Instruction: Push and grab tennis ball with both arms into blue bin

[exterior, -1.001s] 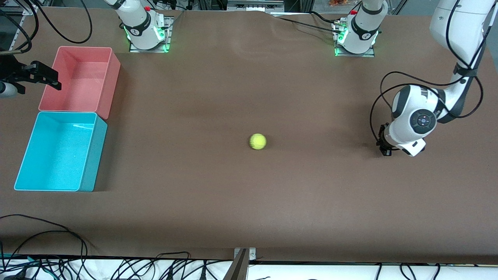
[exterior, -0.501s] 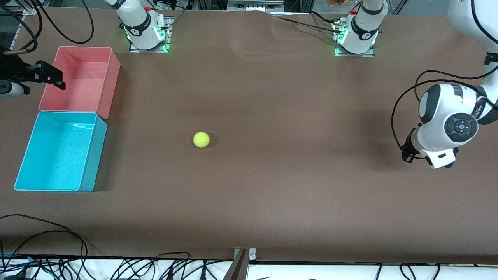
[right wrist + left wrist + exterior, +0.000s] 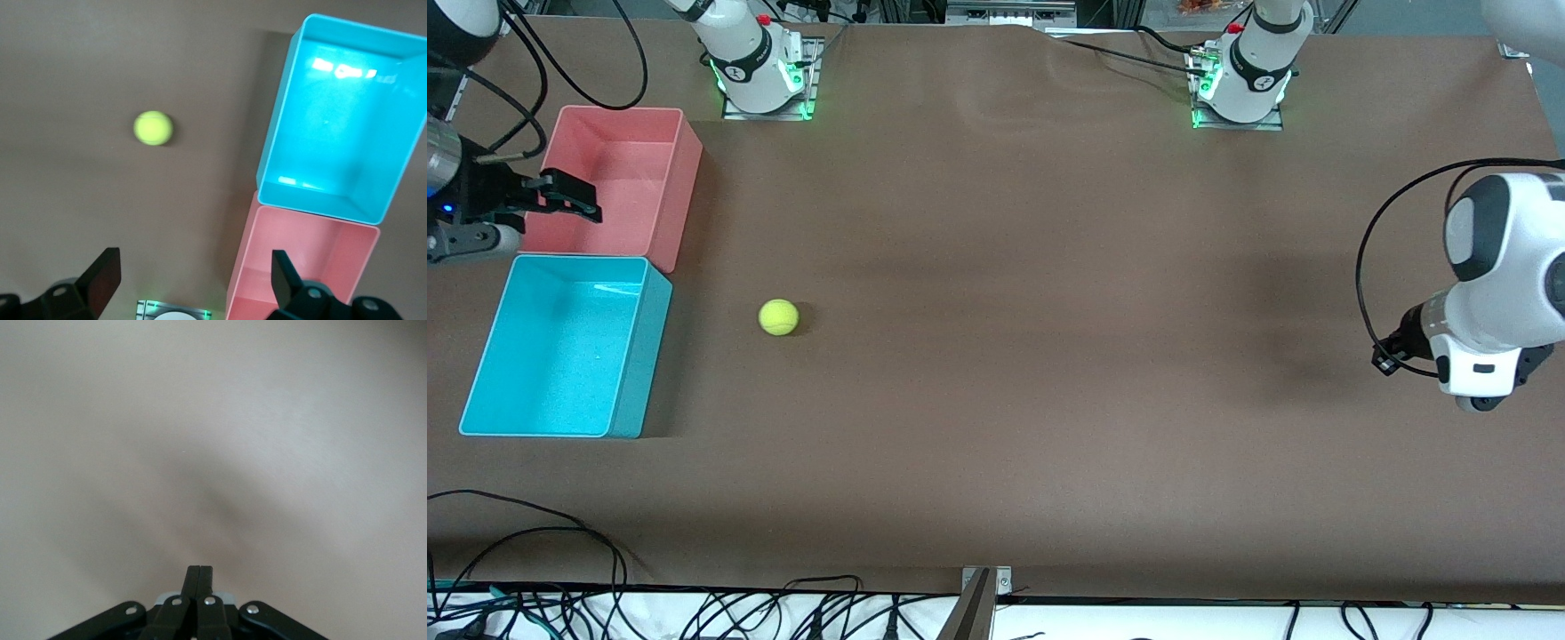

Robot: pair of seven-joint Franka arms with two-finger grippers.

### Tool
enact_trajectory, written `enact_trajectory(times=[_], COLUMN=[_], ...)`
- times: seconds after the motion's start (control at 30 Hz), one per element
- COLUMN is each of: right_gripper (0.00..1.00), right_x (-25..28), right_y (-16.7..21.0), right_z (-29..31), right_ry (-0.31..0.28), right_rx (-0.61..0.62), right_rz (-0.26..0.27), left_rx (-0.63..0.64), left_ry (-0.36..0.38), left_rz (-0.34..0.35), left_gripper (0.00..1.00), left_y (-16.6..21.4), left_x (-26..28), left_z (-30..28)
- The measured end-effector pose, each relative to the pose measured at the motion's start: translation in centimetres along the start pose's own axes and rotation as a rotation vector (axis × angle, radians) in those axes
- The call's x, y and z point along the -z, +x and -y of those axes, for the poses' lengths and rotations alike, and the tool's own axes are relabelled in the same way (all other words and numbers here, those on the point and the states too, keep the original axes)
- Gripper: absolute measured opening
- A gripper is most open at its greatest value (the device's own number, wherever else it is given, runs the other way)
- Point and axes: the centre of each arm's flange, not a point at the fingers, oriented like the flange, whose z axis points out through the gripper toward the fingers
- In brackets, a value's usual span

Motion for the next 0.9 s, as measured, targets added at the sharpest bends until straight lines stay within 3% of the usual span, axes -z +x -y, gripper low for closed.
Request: enact_trajectory(times=[0.23,0.57,0.67,0.83,0.9], right_gripper=[1.00,1.00,1.00,1.00,1.00], right_x=[-4.4,-12.1,-13.8,-15.9,-16.5], right_y=[1.0,3.0,3.8,4.9,5.2], right_z=[1.1,1.3,1.3,2.3,2.7], right_ry=[0.018,0.018,-0.006,-0.056,-0.067], right_rx=[0.018,0.023,0.028,0.033,0.036], right_rz=[0.065,0.105,0.115,0.140,0.141], left_rx=[-0.178,-0.436,-0.478,-0.501,-0.501], left_ry=[-0.034,-0.033,-0.030,-0.025,-0.024], left_rz=[0.042,0.057,0.055,0.055,0.056], left_gripper=[0.01,0.04,0.05,0.21,0.34], left_y=[0.1,-1.7,-2.2,-2.8,-2.8], left_x=[5.6,12.0,13.2,14.2,14.1], left_z=[0.6,1.3,1.8,2.4,2.4])
